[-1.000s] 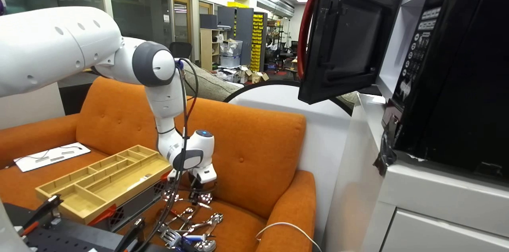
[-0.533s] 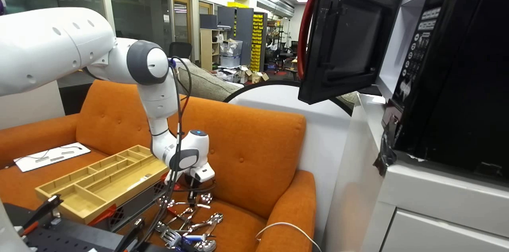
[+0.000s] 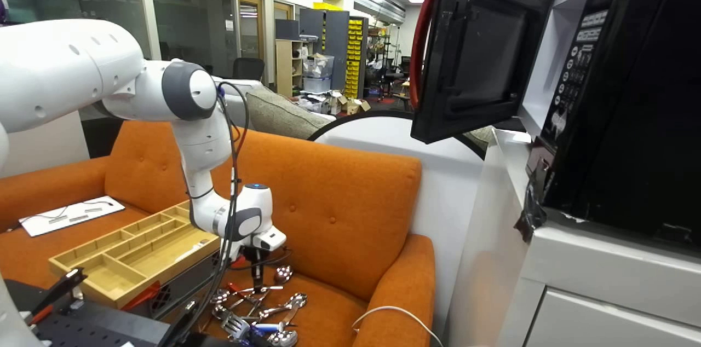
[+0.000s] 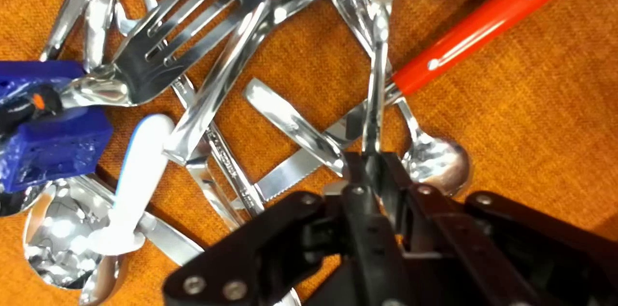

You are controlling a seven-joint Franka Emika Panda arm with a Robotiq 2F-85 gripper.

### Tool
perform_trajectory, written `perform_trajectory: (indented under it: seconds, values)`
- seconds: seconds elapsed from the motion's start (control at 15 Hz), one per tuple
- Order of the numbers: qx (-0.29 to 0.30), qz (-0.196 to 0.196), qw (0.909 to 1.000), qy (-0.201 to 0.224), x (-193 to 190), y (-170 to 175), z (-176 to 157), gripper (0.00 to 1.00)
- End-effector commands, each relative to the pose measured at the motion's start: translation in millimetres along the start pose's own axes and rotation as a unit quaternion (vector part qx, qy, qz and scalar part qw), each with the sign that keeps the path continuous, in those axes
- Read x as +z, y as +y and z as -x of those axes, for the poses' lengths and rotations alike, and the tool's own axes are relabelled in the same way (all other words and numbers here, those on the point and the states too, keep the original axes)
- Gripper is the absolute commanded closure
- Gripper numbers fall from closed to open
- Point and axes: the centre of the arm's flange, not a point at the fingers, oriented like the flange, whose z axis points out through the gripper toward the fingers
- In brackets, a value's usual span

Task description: Turn one of the silver spoons anti clockwise

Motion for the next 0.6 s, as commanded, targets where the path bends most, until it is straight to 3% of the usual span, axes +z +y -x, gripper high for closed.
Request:
perform_trajectory:
  seconds: [0.0,0.47,0.53]
  values:
    - [-0.042,0.009,0.9990,0.008,4.6,-11.2,2.0,0.97]
    - [-0.071,0.001,0.9973,0.016,9.9,-36.9,10.9,0.97]
    - [-0.072,0.004,0.9973,0.014,10.8,-38.6,12.0,0.63]
